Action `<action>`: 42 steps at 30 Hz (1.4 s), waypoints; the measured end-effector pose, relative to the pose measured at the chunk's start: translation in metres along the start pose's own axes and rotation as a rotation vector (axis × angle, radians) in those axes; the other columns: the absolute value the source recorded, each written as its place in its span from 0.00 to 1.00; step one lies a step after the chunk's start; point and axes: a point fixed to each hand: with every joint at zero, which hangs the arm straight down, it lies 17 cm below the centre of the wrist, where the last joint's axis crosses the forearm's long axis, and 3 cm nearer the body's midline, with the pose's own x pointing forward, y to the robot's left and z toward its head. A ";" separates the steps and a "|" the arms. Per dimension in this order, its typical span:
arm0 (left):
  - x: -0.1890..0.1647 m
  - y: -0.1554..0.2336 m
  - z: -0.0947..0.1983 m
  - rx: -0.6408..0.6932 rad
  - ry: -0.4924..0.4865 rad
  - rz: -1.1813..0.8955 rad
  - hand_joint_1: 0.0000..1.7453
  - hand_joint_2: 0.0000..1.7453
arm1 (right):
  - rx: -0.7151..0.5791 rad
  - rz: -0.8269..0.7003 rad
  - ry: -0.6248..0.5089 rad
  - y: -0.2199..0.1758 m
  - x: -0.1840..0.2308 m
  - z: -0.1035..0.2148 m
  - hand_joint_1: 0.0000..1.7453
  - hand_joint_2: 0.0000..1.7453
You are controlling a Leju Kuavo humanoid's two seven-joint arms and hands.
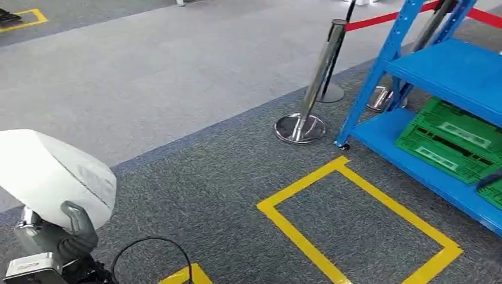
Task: Take the parts from the cabinet and place them on the table.
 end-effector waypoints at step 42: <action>-0.002 0.001 0.004 -0.002 0.009 -0.013 1.00 1.00 | -0.079 -0.102 0.014 -0.025 -0.005 -0.003 0.00 1.00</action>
